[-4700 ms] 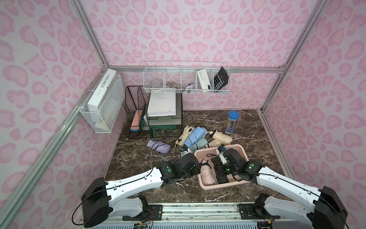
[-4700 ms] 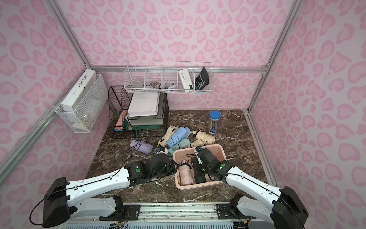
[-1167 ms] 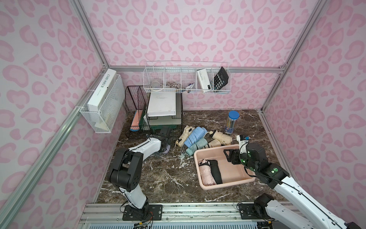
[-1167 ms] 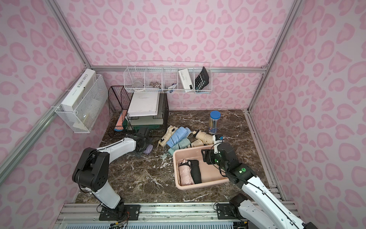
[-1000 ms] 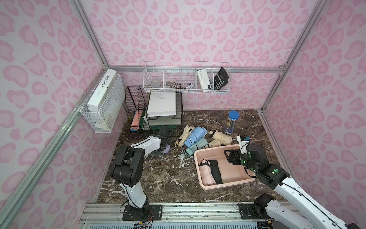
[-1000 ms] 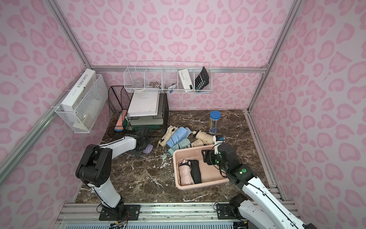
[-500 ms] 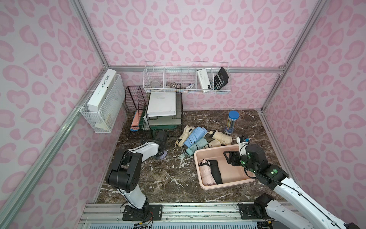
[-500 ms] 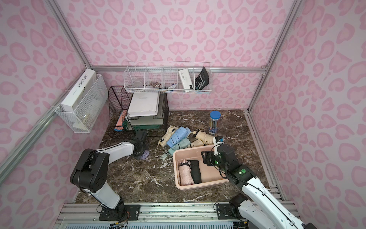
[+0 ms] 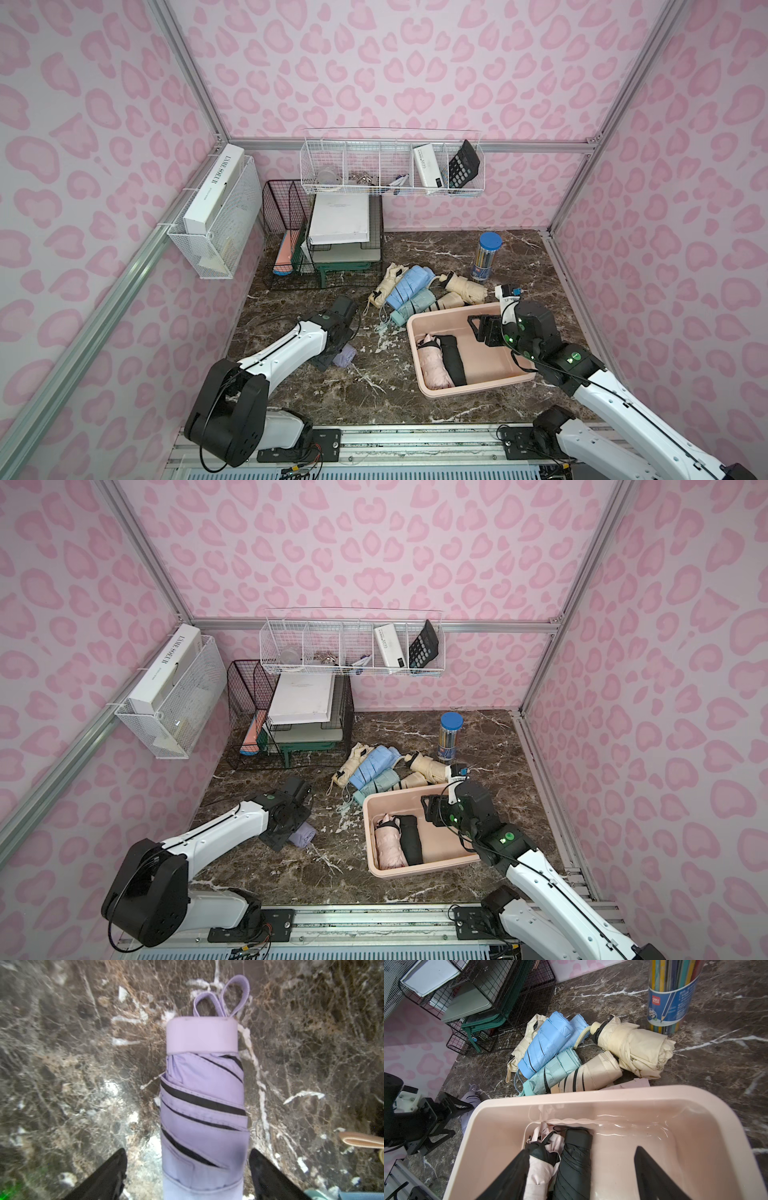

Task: Put the umbrella into the storage box
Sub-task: Move the umbrella to the center of the board, then pick up the umbrella from the center of the board, then move the storage box to the center of the board.

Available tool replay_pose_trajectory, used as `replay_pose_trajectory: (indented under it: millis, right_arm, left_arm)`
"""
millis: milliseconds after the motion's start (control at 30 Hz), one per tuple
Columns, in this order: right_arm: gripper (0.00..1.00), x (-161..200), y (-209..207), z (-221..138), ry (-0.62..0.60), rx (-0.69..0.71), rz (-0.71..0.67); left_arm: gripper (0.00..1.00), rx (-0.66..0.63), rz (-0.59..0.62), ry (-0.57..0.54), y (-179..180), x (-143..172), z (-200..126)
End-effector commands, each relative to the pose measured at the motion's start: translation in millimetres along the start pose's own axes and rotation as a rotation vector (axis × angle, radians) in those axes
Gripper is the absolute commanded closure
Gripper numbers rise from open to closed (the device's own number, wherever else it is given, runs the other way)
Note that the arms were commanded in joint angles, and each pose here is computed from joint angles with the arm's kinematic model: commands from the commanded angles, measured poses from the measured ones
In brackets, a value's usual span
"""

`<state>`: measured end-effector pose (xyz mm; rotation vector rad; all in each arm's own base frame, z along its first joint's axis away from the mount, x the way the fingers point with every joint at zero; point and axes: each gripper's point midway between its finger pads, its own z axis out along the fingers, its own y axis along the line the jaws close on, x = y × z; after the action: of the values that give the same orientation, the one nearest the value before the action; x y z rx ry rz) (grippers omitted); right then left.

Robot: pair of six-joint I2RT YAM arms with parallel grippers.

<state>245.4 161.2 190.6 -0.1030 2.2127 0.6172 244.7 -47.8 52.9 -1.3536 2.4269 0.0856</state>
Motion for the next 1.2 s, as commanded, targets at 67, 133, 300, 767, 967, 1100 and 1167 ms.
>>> replay_pose_trajectory:
  millis: [67, 133, 300, 767, 967, 1100, 1167]
  right_arm:
    - [0.28, -7, 6, -1, -0.02, -0.021, -0.011]
    - [0.28, -6, 6, 0, -0.017, -0.023, -0.01]
    - [0.28, -4, 2, -1, -0.008, -0.004, -0.011]
    - [0.28, -11, 3, -3, -0.017, 0.011, -0.03]
    - [0.25, -19, 8, -10, -0.016, -0.022, -0.03]
    - [0.23, -34, -2, -17, -0.013, 0.017, -0.046]
    - [0.22, -37, -19, -18, -0.001, 0.085, -0.024]
  left_arm:
    - [0.01, -0.054, 0.092, -0.027, 1, -9, -3]
    - [0.02, -0.048, 0.105, -0.004, -8, -7, 3]
    - [0.01, -0.084, 0.113, 0.053, -15, 1, 20]
    - [0.25, -0.119, 0.079, 0.124, -8, 13, 48]
    - [0.41, -0.116, 0.09, 0.127, -4, 13, 46]
    - [0.53, -0.103, 0.131, 0.108, -2, 6, 35]
    - [0.58, -0.09, 0.153, 0.091, -2, 1, 26]
